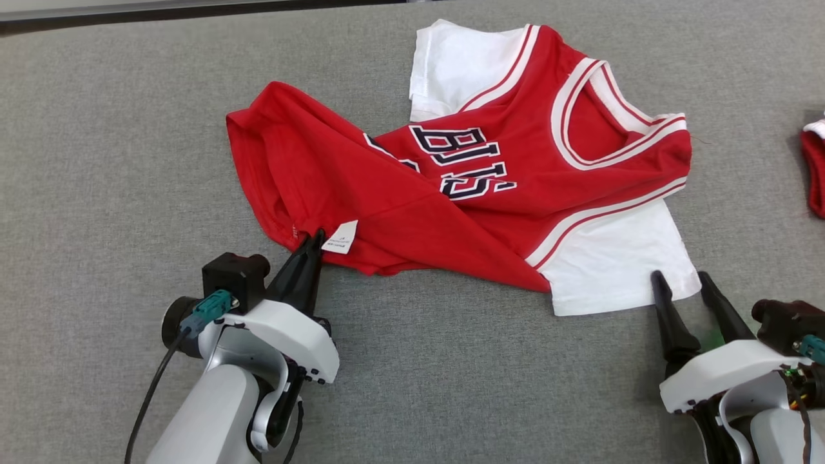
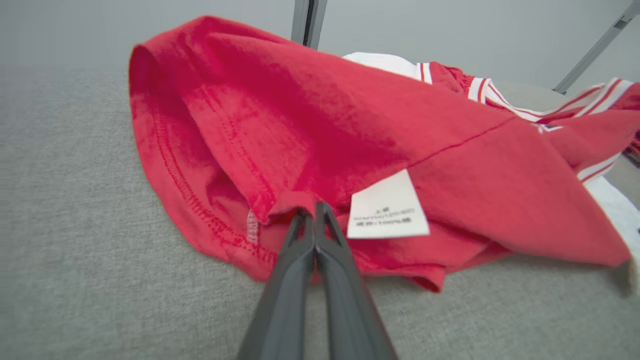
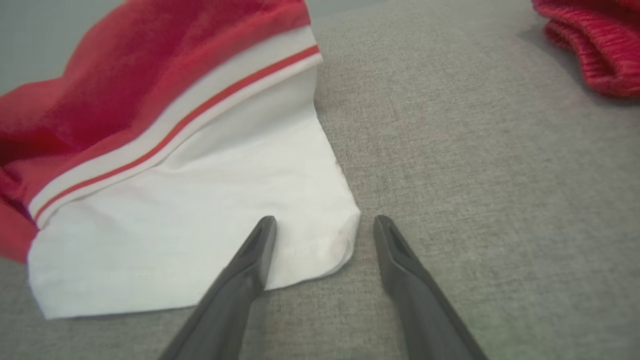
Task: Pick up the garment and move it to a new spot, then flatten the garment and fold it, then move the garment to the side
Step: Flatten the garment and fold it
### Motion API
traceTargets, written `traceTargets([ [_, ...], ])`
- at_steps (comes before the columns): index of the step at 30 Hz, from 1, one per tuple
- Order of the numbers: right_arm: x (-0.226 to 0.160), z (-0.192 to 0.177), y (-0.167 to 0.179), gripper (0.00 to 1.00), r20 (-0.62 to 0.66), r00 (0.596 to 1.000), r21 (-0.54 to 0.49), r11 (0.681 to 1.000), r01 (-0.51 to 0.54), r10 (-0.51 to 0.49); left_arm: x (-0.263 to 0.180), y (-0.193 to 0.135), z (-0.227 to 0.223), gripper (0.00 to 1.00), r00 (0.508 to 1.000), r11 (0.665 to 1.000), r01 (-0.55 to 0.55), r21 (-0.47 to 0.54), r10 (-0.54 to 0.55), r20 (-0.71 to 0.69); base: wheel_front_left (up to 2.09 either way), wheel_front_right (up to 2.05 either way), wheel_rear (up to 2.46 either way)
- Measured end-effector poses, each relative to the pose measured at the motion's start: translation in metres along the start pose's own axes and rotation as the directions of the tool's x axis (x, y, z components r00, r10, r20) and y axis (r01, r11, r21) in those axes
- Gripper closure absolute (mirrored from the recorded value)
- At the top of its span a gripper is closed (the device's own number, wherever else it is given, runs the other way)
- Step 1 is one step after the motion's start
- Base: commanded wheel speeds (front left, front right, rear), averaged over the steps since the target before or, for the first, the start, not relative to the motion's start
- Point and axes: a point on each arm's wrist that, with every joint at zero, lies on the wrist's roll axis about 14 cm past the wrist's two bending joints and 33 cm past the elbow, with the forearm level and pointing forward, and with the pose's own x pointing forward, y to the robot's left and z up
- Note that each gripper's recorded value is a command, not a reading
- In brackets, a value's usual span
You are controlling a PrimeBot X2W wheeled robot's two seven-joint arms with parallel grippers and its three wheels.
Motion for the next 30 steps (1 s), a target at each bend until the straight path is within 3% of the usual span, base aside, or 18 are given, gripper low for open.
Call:
traceTargets([
  [1,0.004,0.0,0.0,0.06,-0.001,1.0,0.003,1.0,-0.003,0.003,-0.001,0.002,0.001,1.0,1.0,1.0,-0.003,0.005,0.003,0.008,0.0,0.0,0.0],
  [2,0.006,0.0,0.001,0.53,0.002,1.0,0.002,1.0,-0.007,0.007,-0.002,0.003,0.002,1.0,1.0,1.0,-0.006,0.008,0.006,0.015,0.0,0.0,0.0],
  [3,0.009,0.001,0.002,0.71,0.006,1.0,0.004,1.0,-0.012,0.012,-0.002,0.006,0.004,1.0,1.0,1.0,-0.012,0.011,0.012,0.024,0.0,0.0,0.0],
  [4,0.01,0.002,0.002,1.0,0.017,1.0,0.003,1.0,-0.016,0.016,-0.003,0.007,0.008,1.0,0.999,1.0,-0.017,0.013,0.016,0.043,0.0,0.0,0.0],
  [9,0.008,0.034,0.0,1.0,0.147,0.989,-0.019,1.0,-0.024,0.027,-0.012,0.018,0.032,1.0,0.989,0.998,-0.048,0.037,0.043,0.139,0.0,0.0,0.0],
  [14,-0.009,0.12,0.003,1.0,0.408,0.911,-0.089,0.996,-0.025,0.059,-0.03,0.023,0.093,1.0,0.941,0.991,-0.084,0.103,0.045,0.334,0.0,0.0,0.0],
  [22,-0.066,0.246,0.014,1.0,0.684,0.717,-0.245,0.968,0.05,0.136,-0.073,0.01,0.183,1.0,0.813,0.974,-0.124,0.191,-0.011,0.582,0.0,0.0,0.0],
  [30,-0.136,0.335,0.025,1.0,0.835,0.516,-0.31,0.938,0.152,0.193,-0.136,-0.011,0.274,1.0,0.622,0.945,-0.187,0.268,-0.097,0.777,0.0,0.0,0.0],
])
